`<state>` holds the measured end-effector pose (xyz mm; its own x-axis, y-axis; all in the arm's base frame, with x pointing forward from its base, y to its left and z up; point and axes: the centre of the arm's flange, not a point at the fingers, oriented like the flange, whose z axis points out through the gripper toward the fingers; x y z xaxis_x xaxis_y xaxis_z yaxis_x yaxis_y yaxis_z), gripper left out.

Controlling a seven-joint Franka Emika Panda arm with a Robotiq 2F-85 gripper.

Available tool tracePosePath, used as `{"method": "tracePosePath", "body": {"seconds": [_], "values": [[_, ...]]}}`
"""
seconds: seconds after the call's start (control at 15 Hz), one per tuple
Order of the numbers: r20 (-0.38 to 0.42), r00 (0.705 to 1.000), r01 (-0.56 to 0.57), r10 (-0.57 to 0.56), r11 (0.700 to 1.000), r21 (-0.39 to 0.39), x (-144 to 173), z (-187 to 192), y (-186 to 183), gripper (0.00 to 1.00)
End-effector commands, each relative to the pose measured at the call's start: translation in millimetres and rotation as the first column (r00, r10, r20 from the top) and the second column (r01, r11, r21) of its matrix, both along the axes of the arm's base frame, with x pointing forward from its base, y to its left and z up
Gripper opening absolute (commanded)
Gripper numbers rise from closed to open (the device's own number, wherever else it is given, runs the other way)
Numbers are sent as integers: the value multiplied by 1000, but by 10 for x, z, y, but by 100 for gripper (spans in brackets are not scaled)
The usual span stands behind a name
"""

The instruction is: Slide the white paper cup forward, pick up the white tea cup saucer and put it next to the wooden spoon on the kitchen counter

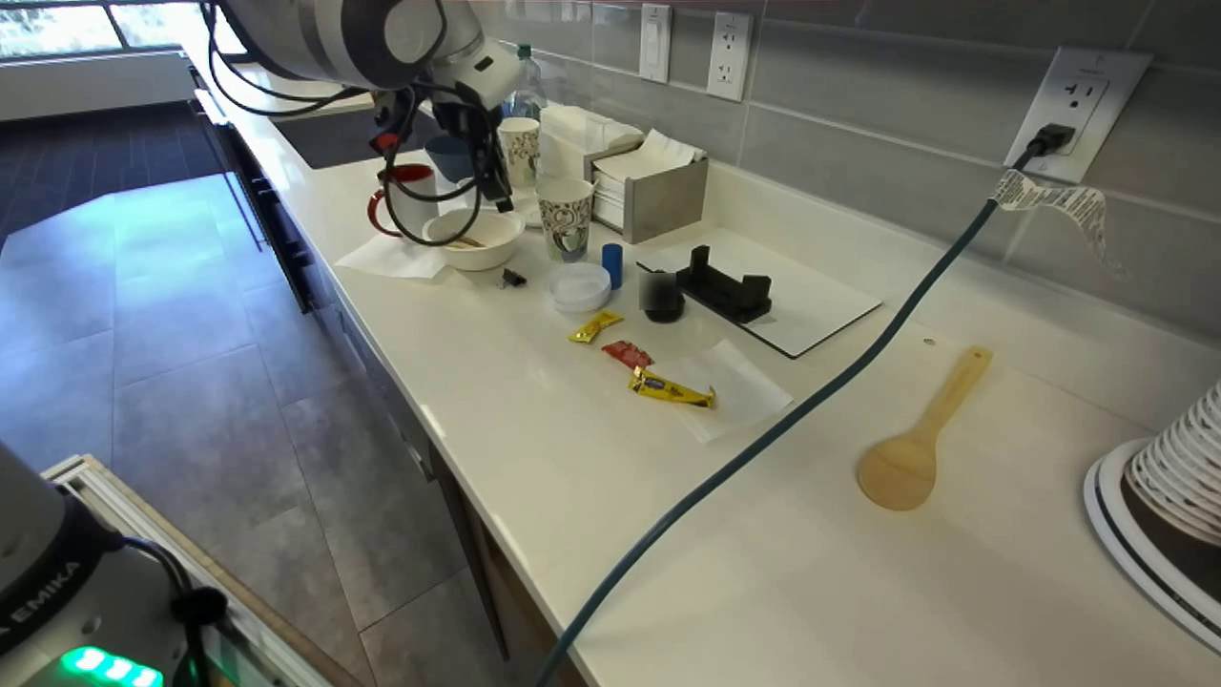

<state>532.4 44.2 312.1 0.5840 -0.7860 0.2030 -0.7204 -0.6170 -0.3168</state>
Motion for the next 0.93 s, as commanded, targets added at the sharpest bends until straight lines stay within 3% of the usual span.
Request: {"method": "tracePosePath", "body": {"seconds": [0.0,0.53,0.87], "values": [[31,999,10,-9,1000,-28,172,-94,1,3],[70,997,42,-40,998,-39,282,-316,-176,0],[53,996,74,-73,997,-18,273,-526,-254,0]]}}
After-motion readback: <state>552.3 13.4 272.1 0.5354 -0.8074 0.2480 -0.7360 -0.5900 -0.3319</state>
